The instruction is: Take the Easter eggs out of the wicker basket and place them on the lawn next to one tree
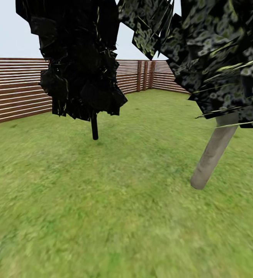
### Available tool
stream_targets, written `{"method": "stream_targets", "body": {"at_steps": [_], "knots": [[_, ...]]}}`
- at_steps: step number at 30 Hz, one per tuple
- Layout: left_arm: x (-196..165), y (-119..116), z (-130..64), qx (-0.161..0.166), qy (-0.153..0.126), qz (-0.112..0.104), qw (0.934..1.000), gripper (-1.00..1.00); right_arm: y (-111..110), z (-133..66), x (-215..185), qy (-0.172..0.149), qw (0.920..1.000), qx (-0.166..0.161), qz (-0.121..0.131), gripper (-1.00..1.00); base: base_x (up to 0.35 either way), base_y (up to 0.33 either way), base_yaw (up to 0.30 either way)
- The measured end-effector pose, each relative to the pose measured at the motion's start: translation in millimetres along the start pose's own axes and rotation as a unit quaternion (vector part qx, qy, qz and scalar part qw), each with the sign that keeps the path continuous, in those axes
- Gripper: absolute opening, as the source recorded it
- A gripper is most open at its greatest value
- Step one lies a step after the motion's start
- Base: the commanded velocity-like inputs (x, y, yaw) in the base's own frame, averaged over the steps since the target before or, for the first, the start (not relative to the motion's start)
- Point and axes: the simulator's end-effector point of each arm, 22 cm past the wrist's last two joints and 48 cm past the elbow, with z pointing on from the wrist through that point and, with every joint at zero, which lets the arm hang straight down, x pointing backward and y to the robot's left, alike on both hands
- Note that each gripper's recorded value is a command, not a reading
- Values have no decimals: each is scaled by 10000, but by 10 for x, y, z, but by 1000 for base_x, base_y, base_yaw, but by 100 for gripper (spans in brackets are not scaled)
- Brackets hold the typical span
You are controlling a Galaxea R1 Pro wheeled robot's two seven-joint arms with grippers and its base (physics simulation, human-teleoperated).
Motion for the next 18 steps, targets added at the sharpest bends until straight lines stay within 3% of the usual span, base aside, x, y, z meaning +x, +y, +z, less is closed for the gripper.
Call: {"method": "stream_targets", "body": {"at_steps": [6,18], "knots": [[0,0,0,0,0,0,10000,100,-11,0,-3,-4,10000,7,-1,100,311,149,-52],[-1,0,0,0,-1,0,10000,100,-12,0,1,0,10000,8,-1,100,315,142,-251]]}}
